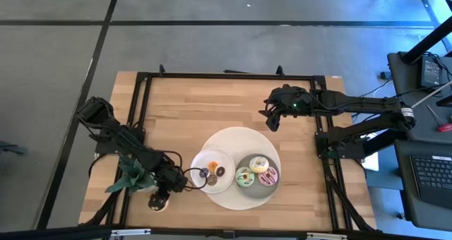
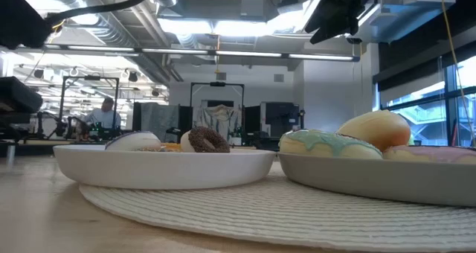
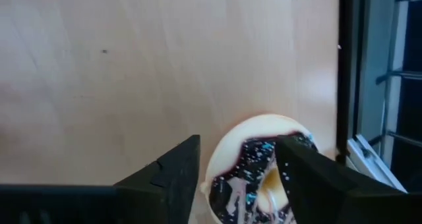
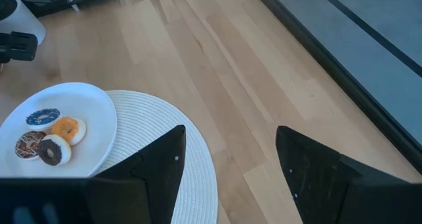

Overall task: Pick & Place donuts
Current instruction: Put the large black donut on the gray plate

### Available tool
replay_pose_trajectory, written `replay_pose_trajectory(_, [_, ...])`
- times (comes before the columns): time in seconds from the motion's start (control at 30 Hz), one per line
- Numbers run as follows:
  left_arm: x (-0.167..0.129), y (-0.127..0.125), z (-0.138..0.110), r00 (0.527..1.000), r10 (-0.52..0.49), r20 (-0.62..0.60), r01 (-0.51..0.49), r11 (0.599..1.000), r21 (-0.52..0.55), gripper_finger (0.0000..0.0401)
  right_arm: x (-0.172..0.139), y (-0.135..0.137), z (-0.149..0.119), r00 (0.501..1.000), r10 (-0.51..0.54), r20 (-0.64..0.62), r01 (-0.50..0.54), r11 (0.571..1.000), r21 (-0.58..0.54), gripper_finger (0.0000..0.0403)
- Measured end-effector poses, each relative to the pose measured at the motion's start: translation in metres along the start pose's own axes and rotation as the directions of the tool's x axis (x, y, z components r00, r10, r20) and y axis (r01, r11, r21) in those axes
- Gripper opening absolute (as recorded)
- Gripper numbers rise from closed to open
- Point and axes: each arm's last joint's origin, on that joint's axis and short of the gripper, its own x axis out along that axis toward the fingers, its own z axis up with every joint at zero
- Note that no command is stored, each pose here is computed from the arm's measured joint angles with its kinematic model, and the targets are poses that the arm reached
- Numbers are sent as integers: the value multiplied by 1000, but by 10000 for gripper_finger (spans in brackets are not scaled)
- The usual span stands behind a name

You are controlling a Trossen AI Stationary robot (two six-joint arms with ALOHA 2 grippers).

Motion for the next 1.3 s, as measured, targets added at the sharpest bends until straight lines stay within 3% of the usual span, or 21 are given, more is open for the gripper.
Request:
replay_pose_trajectory(0.3, [0,-1,2,1000,-17,19,18,998,-66,219,0,0,0,1000,-1,-4,1,1000,-1,237])
replay_pose_trajectory(0.5, [1,-3,-1,1000,-15,-4,15,993,119,214,0,0,-1,1000,-3,-11,3,1000,0,237])
replay_pose_trajectory(0.73, [8,-1,-10,995,42,-92,-30,991,132,197,0,0,-1,1000,-3,-12,3,1000,-3,237])
replay_pose_trajectory(1.0, [21,2,-9,989,41,-139,-24,993,119,154,0,0,-1,1000,-3,-12,3,1000,-6,237])
replay_pose_trajectory(1.3, [19,1,-9,992,41,-122,-27,993,116,59,0,0,-1,1000,-3,-12,3,1000,-4,237])
